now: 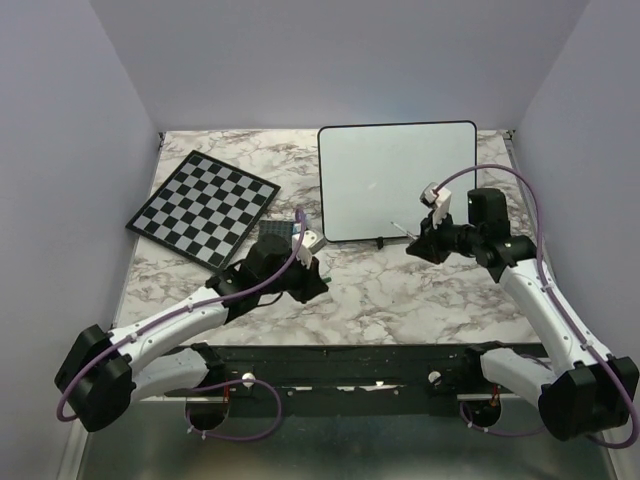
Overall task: Write a sentence on the whiteboard
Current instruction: Open the whiteboard marker at the center of the board, then place the pen cap at the center of the board, then pick up the whiteboard from the whiteboard stand, then write a sentence on the whiteboard.
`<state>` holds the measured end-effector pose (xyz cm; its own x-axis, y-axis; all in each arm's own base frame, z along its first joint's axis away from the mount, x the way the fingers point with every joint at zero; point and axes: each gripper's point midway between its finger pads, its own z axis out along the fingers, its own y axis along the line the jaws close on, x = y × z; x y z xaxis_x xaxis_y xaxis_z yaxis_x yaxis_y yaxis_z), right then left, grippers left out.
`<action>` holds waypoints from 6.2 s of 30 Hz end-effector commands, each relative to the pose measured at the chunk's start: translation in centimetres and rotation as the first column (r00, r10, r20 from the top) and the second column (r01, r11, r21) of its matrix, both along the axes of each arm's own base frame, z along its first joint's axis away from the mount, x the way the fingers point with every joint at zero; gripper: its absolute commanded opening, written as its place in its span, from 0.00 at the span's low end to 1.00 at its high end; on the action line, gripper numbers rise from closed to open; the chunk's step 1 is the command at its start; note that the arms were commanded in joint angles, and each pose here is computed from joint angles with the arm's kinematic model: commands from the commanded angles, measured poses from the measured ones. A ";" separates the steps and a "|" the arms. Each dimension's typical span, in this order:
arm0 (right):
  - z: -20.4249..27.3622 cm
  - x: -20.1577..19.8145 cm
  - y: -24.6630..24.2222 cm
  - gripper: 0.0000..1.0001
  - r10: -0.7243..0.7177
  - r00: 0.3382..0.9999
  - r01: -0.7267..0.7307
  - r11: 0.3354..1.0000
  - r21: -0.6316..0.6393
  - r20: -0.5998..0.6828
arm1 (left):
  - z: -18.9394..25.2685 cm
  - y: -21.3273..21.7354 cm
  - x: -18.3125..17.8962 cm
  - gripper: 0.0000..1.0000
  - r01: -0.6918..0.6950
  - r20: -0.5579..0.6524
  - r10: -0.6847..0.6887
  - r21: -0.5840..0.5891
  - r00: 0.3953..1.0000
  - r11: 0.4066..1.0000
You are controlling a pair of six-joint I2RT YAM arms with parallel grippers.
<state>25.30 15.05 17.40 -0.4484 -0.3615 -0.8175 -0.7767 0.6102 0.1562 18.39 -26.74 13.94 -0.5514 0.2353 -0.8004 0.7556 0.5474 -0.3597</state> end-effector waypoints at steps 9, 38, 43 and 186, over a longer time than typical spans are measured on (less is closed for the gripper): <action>0.7 1.0 -1.5 0.01 -0.081 0.996 0.080 0.997 0.014 0.050 | -4.4 -2.0 6.7 0.00 -0.450 -0.060 0.448 -0.038 0.892 0.892; 0.5 0.2 -1.0 0.01 -0.030 1.000 0.030 0.998 0.058 -0.005 | -10.4 1.3 6.7 0.36 -0.539 -0.008 0.568 0.307 0.823 0.785; 0.5 0.2 -0.9 0.01 -0.020 1.000 0.020 0.998 0.058 -0.004 | -7.4 0.5 6.7 0.53 -0.529 -0.019 0.550 0.242 0.835 0.813; 4.2 -3.7 2.5 0.00 0.299 0.954 -0.299 0.954 -0.007 0.017 | 8.8 -5.2 8.7 0.00 0.161 0.319 0.010 -0.504 0.948 0.848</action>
